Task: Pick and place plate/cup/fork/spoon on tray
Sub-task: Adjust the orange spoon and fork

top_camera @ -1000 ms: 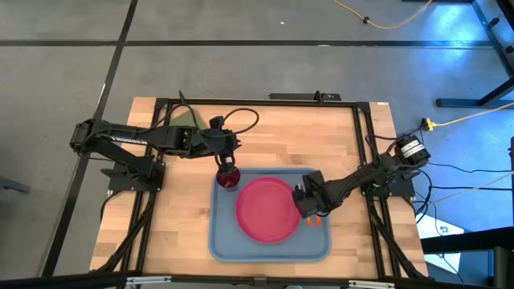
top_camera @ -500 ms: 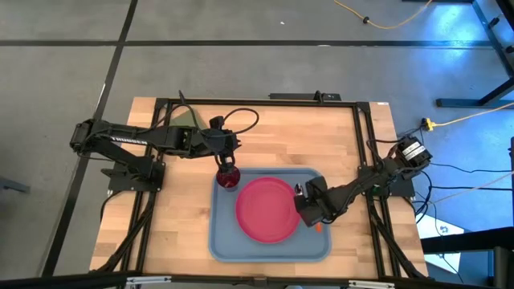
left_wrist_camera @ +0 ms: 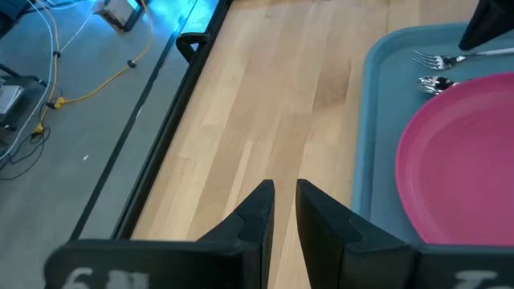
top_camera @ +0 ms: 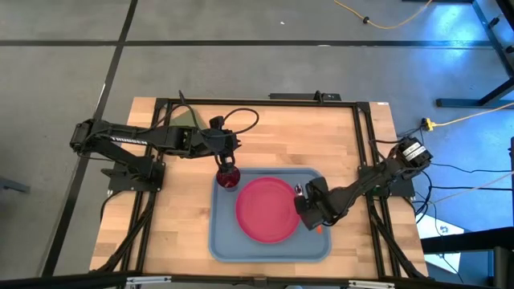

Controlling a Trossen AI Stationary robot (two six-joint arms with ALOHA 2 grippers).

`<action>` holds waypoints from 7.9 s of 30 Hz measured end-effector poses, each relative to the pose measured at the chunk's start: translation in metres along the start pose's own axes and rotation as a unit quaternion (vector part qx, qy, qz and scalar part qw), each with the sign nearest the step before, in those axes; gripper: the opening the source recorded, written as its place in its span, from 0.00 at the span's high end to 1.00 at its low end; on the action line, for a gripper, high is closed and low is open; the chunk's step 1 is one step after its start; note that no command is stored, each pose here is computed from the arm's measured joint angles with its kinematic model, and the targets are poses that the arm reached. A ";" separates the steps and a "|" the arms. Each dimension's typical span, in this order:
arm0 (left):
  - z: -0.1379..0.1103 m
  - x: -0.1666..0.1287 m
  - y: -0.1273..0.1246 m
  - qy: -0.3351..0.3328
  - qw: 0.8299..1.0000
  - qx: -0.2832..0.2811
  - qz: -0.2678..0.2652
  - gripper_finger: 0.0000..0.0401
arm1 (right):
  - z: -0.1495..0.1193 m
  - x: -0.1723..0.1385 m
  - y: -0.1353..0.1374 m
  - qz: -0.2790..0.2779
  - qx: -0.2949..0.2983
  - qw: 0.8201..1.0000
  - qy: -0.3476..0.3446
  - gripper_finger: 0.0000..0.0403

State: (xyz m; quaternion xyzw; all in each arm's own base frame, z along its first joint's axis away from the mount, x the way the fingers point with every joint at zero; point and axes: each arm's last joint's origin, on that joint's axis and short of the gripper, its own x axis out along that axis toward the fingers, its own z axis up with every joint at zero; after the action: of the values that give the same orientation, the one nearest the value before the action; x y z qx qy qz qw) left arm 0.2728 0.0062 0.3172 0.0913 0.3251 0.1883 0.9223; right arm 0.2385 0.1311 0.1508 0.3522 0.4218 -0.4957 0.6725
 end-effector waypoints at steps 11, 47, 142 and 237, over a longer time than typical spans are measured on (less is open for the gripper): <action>0.000 0.000 0.000 0.000 1.000 0.000 0.000 0.88 | 0.027 -0.003 0.012 -0.007 -0.033 0.998 -0.047 0.98; 0.000 0.000 0.000 0.000 1.000 0.000 0.000 0.88 | 0.068 0.030 0.030 0.057 -0.151 0.987 0.026 0.98; 0.000 0.000 0.000 -0.001 1.000 0.000 0.000 0.88 | -0.030 0.000 0.041 0.108 -0.123 0.986 -0.030 0.98; 0.000 0.000 0.000 -0.001 1.000 -0.001 0.000 0.88 | -0.038 -0.006 0.048 0.058 -0.165 0.985 0.002 0.98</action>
State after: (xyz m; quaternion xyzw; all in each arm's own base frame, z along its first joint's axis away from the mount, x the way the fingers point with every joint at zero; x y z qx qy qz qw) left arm 0.2728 0.0062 0.3175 0.0908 0.3236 0.1883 0.9228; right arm 0.2755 0.1801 0.1442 0.2612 0.4783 -0.3783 0.7483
